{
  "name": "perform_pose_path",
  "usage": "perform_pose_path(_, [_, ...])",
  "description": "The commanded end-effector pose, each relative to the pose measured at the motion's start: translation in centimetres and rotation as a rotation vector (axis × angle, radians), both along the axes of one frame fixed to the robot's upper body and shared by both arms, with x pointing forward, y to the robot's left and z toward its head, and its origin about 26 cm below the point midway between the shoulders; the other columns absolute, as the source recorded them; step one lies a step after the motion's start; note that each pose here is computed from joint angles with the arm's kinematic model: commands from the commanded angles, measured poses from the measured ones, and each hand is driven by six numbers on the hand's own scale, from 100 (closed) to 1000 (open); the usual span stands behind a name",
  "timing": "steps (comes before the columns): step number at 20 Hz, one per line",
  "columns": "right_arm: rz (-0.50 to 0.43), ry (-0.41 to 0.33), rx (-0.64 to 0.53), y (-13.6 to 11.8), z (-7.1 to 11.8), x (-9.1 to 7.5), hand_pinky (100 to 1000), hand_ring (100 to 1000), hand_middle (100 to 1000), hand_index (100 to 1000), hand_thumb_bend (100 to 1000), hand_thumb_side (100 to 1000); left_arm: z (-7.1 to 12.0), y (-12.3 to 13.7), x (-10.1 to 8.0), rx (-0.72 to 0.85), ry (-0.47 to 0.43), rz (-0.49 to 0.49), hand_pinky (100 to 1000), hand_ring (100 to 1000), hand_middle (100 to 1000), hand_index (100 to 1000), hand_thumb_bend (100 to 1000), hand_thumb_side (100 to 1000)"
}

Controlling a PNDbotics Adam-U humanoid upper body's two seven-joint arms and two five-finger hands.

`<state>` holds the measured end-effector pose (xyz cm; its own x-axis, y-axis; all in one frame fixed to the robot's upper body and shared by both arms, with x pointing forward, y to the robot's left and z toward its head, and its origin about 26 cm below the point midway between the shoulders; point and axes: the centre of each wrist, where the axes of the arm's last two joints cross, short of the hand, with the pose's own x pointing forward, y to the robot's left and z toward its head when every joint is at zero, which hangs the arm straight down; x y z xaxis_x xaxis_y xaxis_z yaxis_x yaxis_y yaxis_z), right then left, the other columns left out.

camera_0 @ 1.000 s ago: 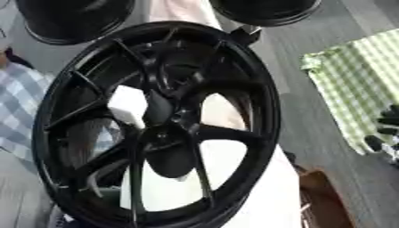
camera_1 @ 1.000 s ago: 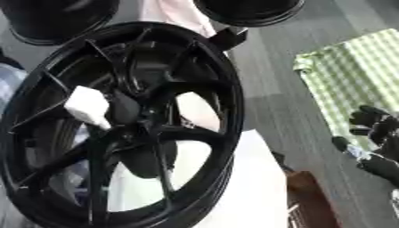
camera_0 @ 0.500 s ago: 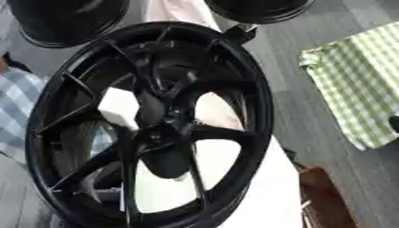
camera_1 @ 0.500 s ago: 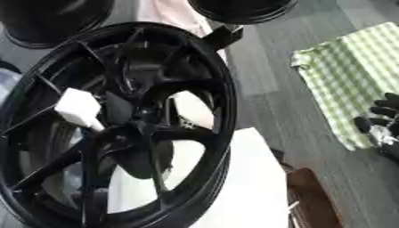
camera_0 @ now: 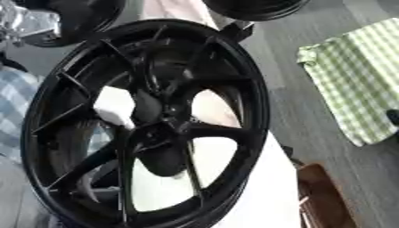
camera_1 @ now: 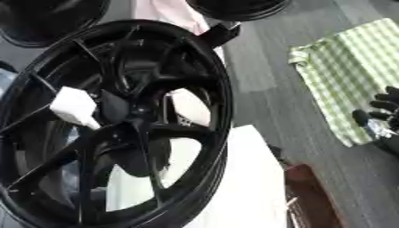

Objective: Pull the pin out of the wheel hub.

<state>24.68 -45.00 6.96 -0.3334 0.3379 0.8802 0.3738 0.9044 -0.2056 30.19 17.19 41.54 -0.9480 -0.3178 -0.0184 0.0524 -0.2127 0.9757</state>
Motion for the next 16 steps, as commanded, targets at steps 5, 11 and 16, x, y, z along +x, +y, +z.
perform_pose_path(5, [-0.002, -0.017, -0.038, -0.4, 1.1, -0.1, 694, 756, 707, 829, 661, 285, 0.0, -0.8, -1.9, 0.071, -0.021, -0.062, 810, 771, 754, 867, 100, 641])
perform_pose_path(11, [-0.001, -0.019, -0.045, -0.4, 1.3, 0.0, 693, 755, 706, 829, 661, 284, -1.7, -0.9, -1.4, 0.14, -0.009, -0.06, 845, 801, 779, 875, 100, 825])
perform_pose_path(16, [0.002, -0.02, -0.046, -0.4, 1.3, 0.0, 692, 754, 705, 828, 662, 284, -2.7, -0.8, 0.2, 0.198, -0.052, 0.031, 912, 833, 764, 877, 362, 805])
